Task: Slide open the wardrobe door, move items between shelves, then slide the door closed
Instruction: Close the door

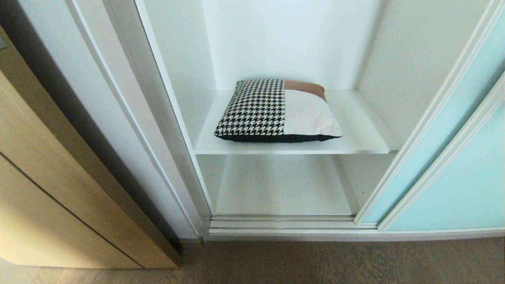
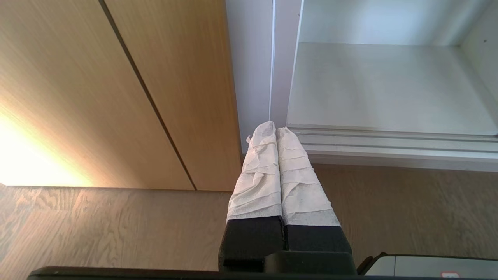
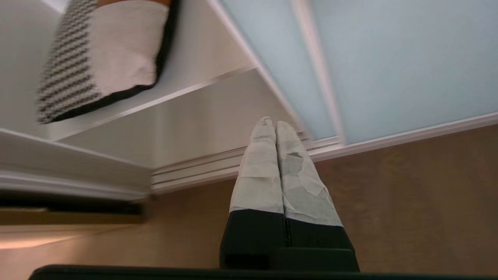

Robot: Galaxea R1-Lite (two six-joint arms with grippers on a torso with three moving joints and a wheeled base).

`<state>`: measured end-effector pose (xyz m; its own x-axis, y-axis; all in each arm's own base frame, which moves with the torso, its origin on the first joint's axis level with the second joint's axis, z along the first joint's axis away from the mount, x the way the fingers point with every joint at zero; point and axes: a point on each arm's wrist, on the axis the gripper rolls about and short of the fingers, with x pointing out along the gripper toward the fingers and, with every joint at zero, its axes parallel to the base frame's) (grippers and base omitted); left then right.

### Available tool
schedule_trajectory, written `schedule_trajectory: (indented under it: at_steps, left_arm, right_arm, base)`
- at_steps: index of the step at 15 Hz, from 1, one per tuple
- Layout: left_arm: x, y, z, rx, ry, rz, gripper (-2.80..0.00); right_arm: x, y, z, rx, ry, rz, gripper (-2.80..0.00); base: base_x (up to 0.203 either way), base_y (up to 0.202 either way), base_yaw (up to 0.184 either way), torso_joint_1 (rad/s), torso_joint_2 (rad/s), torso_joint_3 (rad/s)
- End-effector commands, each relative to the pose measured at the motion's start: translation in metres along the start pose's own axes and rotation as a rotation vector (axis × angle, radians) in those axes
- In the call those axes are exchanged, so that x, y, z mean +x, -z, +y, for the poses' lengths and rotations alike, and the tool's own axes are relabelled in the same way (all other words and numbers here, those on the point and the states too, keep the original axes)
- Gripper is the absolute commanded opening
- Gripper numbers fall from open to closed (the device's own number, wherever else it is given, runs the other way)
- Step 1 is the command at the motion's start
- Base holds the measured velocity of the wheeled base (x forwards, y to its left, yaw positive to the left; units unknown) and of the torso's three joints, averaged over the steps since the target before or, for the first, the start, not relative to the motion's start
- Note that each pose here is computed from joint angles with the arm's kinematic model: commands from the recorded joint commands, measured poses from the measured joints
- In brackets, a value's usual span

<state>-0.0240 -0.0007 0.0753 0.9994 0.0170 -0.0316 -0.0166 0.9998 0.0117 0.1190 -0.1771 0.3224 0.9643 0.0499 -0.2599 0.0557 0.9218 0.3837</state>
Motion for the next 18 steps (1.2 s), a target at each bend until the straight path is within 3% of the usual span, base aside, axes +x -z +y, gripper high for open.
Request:
schedule_trajectory:
  at_steps: [1,6,10,18]
  left_arm:
    - [0.0,0.0,0.0,0.0,-0.001,0.002,-2.8]
    - [0.0,0.0,0.0,0.0,0.0,0.002,-2.8]
    - [0.0,0.0,0.0,0.0,-0.001,0.002,-2.8]
    - [0.0,0.0,0.0,0.0,0.0,0.002,-2.8]
  right_arm:
    - [0.003,0.001,0.007,0.005,-0.03,0.007,-2.8]
    - [0.027,0.001,-0.016,0.043,-0.062,0.047,-2.8]
    - [0.043,-0.009,-0.022,0.132,-0.095,0.066,-2.8]
    - [0.07,-0.027,-0.037,0.142,-0.132,0.079,-2.8]
  base:
    - [0.0,0.0,0.0,0.0,0.0,0.0]
    - [0.0,0.0,0.0,0.0,0.0,0.0]
    - [0.0,0.0,0.0,0.0,0.0,0.0]
    - [0.0,0.0,0.0,0.0,0.0,0.0]
